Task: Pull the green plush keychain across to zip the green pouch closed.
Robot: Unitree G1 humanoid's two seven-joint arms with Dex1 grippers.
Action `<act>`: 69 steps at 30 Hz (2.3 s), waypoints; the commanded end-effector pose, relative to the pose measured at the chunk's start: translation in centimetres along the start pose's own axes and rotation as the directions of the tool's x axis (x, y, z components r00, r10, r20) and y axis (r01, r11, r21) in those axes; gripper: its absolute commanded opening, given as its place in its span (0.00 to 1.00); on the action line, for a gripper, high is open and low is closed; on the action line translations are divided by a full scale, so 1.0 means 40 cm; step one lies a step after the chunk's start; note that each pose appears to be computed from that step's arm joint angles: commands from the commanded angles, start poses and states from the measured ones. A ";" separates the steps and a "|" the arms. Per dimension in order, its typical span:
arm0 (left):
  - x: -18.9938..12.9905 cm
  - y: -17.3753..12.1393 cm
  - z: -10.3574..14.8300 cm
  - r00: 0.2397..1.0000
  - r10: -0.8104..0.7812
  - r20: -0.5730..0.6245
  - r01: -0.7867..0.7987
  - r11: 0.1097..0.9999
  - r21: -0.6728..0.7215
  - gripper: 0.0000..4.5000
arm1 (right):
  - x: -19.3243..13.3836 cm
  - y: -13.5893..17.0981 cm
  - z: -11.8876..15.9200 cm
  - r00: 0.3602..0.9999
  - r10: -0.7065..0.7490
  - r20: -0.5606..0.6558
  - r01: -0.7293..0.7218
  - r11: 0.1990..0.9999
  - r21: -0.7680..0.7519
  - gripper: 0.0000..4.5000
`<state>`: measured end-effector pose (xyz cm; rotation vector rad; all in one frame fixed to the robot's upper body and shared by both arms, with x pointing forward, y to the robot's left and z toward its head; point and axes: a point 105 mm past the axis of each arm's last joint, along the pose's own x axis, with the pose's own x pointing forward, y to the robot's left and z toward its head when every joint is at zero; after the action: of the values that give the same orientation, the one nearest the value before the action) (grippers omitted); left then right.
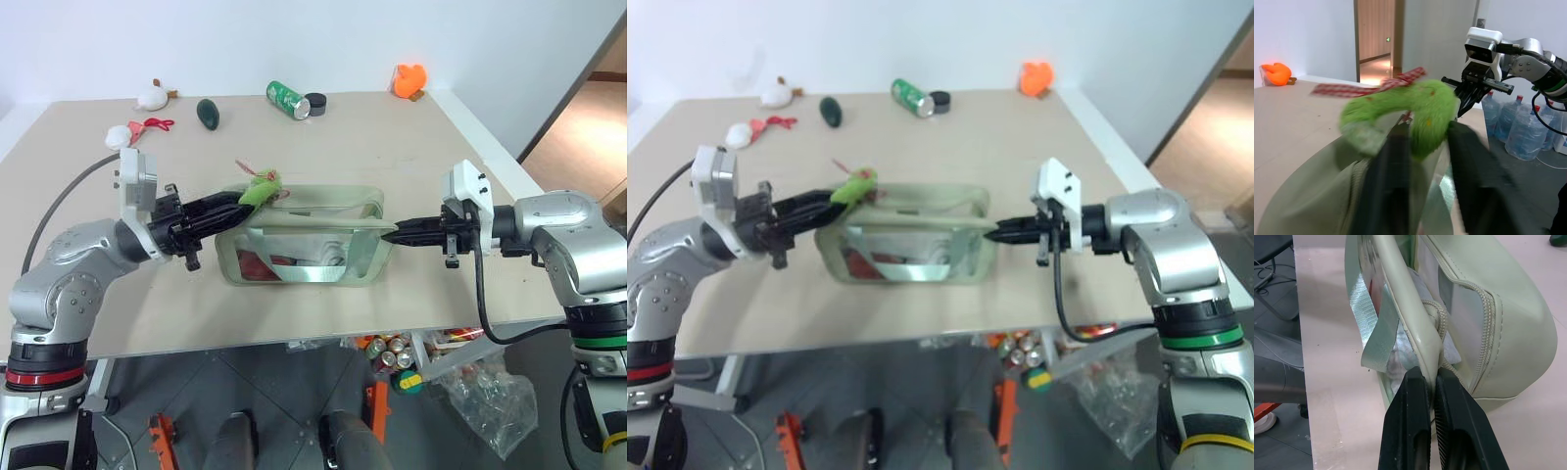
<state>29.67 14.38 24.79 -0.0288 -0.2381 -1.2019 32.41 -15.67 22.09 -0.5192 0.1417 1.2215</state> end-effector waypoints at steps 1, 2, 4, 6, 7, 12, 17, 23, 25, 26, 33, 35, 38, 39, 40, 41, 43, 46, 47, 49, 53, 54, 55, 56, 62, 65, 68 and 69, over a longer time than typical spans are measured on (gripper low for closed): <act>0.000 -0.006 0.022 1.000 -0.004 -0.002 0.004 0.998 0.057 0.60 | -0.005 0.002 0.014 1.000 -0.002 0.003 0.002 1.000 -0.026 0.00; 0.000 -0.008 0.022 1.000 -0.007 -0.004 0.007 0.998 0.059 0.68 | -0.004 0.001 0.015 1.000 -0.001 0.004 0.001 1.000 -0.027 0.00; 0.001 -0.012 0.025 1.000 -0.012 0.000 0.012 0.998 0.058 0.83 | -0.002 0.001 0.015 1.000 -0.001 0.005 0.001 1.000 -0.028 0.00; -0.001 -0.013 0.029 1.000 -0.014 0.004 0.014 0.998 0.058 0.99 | -0.002 0.001 0.016 1.000 0.001 0.006 -0.001 1.000 -0.027 0.00; -0.005 -0.010 0.036 1.000 -0.007 0.014 0.006 0.998 0.065 1.00 | -0.002 0.001 0.016 1.000 0.001 0.006 -0.001 1.000 -0.026 0.00; -0.059 0.028 0.109 0.985 0.085 0.147 -0.096 0.993 0.071 1.00 | -0.003 0.004 0.014 1.000 0.002 0.004 -0.002 1.000 -0.025 0.00; -0.121 0.054 0.067 0.982 0.173 0.072 -0.177 0.983 0.051 1.00 | -0.003 0.005 0.013 1.000 0.001 0.003 -0.001 1.000 -0.023 0.00; -0.127 0.015 -0.067 0.986 0.137 -0.091 -0.140 0.990 -0.024 1.00 | 0.000 0.009 0.010 1.000 0.004 0.004 -0.004 1.000 -0.019 0.00; -0.115 0.006 -0.086 0.987 0.127 -0.102 -0.131 0.990 -0.041 1.00 | 0.001 0.010 0.009 1.000 0.006 0.003 -0.006 1.000 -0.017 0.00; -0.109 0.003 -0.092 0.987 0.125 -0.103 -0.130 0.990 -0.049 1.00 | 0.001 0.010 0.009 1.000 0.006 0.003 -0.006 1.000 -0.017 0.00; -0.082 0.000 -0.098 0.991 0.114 -0.077 -0.120 0.989 -0.083 1.00 | -0.003 0.012 0.008 1.000 0.005 -0.001 -0.005 1.000 -0.016 0.00; -0.078 -0.009 -0.098 0.994 0.090 -0.064 -0.096 0.990 -0.102 0.85 | -0.004 0.013 0.007 1.000 0.004 -0.003 -0.004 1.000 -0.015 0.00; -0.074 -0.017 -0.094 0.996 0.071 -0.051 -0.077 0.991 -0.108 0.60 | -0.005 0.013 0.006 1.000 0.003 -0.005 -0.003 1.000 -0.015 0.00; -0.074 -0.017 -0.093 0.996 0.072 -0.050 -0.077 0.991 -0.110 0.54 | -0.005 0.013 0.006 1.000 0.003 -0.005 -0.003 1.000 -0.014 0.00; -0.075 -0.017 -0.090 0.996 0.072 -0.048 -0.077 0.991 -0.111 0.46 | -0.005 0.013 0.006 1.000 0.003 -0.005 -0.003 1.000 -0.014 0.00; -0.075 -0.016 -0.087 0.996 0.072 -0.044 -0.077 0.991 -0.109 0.40 | -0.004 0.013 0.005 1.000 0.003 -0.005 -0.003 1.000 -0.014 0.00; -0.076 -0.012 -0.079 0.996 0.080 -0.034 -0.083 0.991 -0.106 0.25 | -0.004 0.013 0.004 1.000 0.005 -0.006 -0.005 1.000 -0.014 0.00; -0.077 -0.009 -0.072 0.996 0.088 -0.026 -0.090 0.991 -0.104 0.00 | -0.002 0.012 0.004 1.000 0.007 -0.006 -0.007 1.000 -0.016 0.00; -0.077 -0.009 -0.072 0.995 0.091 -0.028 -0.094 0.990 -0.101 0.00 | -0.001 0.012 0.004 1.000 0.008 -0.006 -0.008 1.000 -0.016 0.00; -0.075 -0.011 -0.073 0.995 0.094 -0.029 -0.096 0.990 -0.098 0.00 | -0.001 0.012 0.004 1.000 0.009 -0.007 -0.009 1.000 -0.016 0.00; -0.074 -0.009 -0.074 0.994 0.104 -0.033 -0.107 0.990 -0.090 0.00 | 0.000 0.006 0.004 1.000 0.001 0.002 -0.001 1.000 0.002 0.00; -0.074 -0.007 -0.074 0.994 0.108 -0.033 -0.110 0.990 -0.088 0.00 | -0.001 0.000 0.006 1.000 -0.008 0.004 0.008 1.000 0.008 0.08; -0.074 -0.007 -0.074 0.993 0.110 -0.034 -0.112 0.990 -0.086 0.00 | -0.002 -0.003 0.009 1.000 -0.011 0.006 0.011 1.000 0.009 0.16; -0.073 -0.006 -0.074 0.993 0.112 -0.035 -0.115 0.990 -0.083 0.00 | -0.004 -0.005 0.012 1.000 -0.015 0.008 0.015 1.000 0.009 0.22; -0.067 0.000 -0.081 0.990 0.131 -0.047 -0.134 0.989 -0.065 0.00 | -0.021 -0.015 0.018 0.999 -0.041 0.015 0.040 0.999 0.030 0.68; -0.065 0.001 -0.087 0.989 0.135 -0.056 -0.138 0.989 -0.058 0.00 | -0.043 -0.020 0.020 0.998 -0.066 0.018 0.065 0.997 0.038 0.90; -0.066 0.004 -0.098 0.988 0.138 -0.075 -0.142 0.989 -0.049 0.00 | -0.084 -0.033 0.050 0.993 -0.105 0.062 0.102 0.994 0.040 0.96; -0.066 0.003 -0.101 0.987 0.136 -0.082 -0.140 0.989 -0.046 0.00 | -0.101 -0.038 0.071 0.988 -0.119 0.096 0.116 0.993 0.037 0.96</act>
<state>29.74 16.67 19.55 -0.0845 -0.1000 -1.0516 32.48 -17.42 23.42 -0.4294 0.1481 1.1507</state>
